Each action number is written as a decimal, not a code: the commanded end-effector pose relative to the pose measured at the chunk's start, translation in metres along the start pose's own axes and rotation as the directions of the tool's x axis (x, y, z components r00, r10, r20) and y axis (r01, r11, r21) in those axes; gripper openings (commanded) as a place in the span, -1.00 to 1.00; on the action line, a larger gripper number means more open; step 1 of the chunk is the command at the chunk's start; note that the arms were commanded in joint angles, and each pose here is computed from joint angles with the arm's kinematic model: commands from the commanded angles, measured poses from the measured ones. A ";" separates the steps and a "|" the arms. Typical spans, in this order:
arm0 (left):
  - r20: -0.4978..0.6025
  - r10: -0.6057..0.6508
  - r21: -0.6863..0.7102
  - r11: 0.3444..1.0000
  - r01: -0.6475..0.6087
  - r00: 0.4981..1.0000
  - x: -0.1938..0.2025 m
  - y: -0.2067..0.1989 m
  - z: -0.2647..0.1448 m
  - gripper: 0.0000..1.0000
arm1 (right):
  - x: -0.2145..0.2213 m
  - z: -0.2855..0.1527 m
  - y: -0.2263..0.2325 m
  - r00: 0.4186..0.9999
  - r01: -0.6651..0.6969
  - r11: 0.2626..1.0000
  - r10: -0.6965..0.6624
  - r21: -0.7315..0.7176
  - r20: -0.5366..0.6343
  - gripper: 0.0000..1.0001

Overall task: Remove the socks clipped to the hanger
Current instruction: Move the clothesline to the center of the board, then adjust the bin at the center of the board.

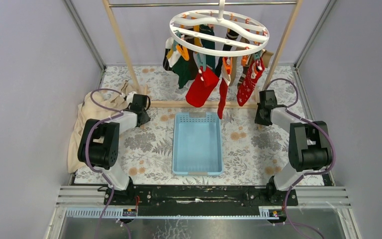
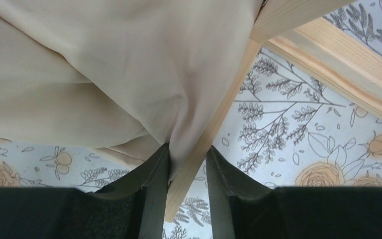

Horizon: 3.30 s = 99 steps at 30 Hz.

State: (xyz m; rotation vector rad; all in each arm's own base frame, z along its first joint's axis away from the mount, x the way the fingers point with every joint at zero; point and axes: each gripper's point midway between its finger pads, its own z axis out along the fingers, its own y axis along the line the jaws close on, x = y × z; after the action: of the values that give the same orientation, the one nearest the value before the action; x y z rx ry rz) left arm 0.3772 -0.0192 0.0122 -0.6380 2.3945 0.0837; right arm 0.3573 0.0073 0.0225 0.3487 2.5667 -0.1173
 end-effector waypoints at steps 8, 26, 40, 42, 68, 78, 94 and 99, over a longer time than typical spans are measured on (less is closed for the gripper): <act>-0.104 -0.028 0.053 0.998 0.034 0.994 0.049 -0.005 -0.019 -0.17 | 0.000 -0.026 0.003 0.994 -0.090 0.995 0.092 -0.042 0.053 -0.82; -0.021 -0.008 0.183 0.983 0.011 1.000 0.031 -0.017 -0.081 0.96 | -0.022 -0.138 0.030 0.966 -0.120 0.944 0.182 -0.307 0.183 0.22; 0.055 -0.046 0.394 0.919 0.021 0.997 0.026 -0.048 -0.161 0.97 | 0.059 -0.204 0.123 0.988 0.065 0.861 0.015 -0.505 0.152 0.13; 0.067 -0.038 0.420 0.907 0.006 0.997 0.032 -0.053 -0.174 0.98 | 0.075 -0.208 0.133 0.988 0.098 0.852 -0.024 -0.515 0.150 0.13; 0.089 0.224 0.344 0.907 -0.241 0.970 0.143 -0.122 -0.226 0.76 | 0.149 -0.148 0.122 0.945 0.325 0.891 -0.294 -0.317 0.143 -0.80; 0.094 0.232 0.285 0.926 -0.249 0.968 0.168 -0.126 -0.233 0.75 | 0.147 -0.157 0.111 0.964 0.257 0.909 -0.220 -0.327 0.147 -0.98; 0.164 0.260 0.379 0.874 -0.304 0.952 0.123 -0.155 -0.234 0.82 | 0.148 -0.165 0.110 0.992 0.115 0.941 -0.095 -0.317 0.077 -0.68; 0.217 0.250 0.461 0.826 -0.325 0.944 0.099 -0.159 -0.266 0.97 | 0.143 -0.175 0.112 0.988 0.148 0.937 -0.127 -0.316 0.084 0.01</act>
State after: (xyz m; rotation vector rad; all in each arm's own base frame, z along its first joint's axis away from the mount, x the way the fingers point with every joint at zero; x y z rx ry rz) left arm 0.2211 -0.2451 0.1243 -0.0798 2.3342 -0.1907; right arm 0.1749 0.1618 0.0643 0.0360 2.5407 0.1765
